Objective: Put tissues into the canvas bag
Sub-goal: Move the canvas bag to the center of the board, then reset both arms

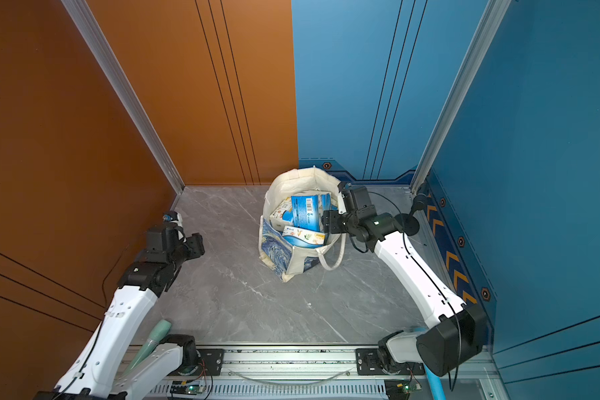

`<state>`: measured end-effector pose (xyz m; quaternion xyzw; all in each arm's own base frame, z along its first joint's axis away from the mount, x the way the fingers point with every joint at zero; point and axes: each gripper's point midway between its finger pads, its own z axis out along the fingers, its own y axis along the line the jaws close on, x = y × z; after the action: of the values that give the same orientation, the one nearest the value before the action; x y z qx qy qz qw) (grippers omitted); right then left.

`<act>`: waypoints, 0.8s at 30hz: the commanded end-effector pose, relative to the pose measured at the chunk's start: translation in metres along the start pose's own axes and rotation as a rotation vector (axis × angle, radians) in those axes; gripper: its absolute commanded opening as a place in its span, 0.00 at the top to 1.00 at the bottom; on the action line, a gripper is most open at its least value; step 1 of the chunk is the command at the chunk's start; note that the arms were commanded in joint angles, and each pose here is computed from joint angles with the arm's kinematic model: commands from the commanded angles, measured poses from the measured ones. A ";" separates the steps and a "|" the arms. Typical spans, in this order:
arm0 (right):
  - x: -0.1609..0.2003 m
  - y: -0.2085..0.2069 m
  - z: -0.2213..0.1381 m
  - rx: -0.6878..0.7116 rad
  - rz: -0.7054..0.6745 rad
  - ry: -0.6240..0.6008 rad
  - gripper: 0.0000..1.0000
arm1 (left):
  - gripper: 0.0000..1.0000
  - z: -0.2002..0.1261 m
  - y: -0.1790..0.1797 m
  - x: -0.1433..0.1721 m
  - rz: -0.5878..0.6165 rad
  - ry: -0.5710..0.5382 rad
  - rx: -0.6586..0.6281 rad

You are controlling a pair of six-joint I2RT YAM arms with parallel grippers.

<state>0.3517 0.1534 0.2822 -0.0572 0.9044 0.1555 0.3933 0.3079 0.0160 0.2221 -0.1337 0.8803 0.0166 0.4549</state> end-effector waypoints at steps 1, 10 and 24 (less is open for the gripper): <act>-0.013 -0.019 -0.041 0.074 0.003 -0.083 0.17 | 0.31 0.010 0.002 -0.009 -0.019 -0.055 -0.010; -0.016 -0.095 -0.081 0.262 0.146 -0.240 0.13 | 0.10 0.048 -0.018 -0.019 0.078 -0.264 0.077; 0.014 -0.189 -0.009 0.461 0.272 -0.431 0.04 | 0.02 0.116 -0.002 0.032 0.188 -0.306 -0.073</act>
<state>0.3580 -0.0141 0.2148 0.1684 0.8568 0.0260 0.4868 0.3727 0.0204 0.1068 -0.0579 0.8443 0.0880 0.5254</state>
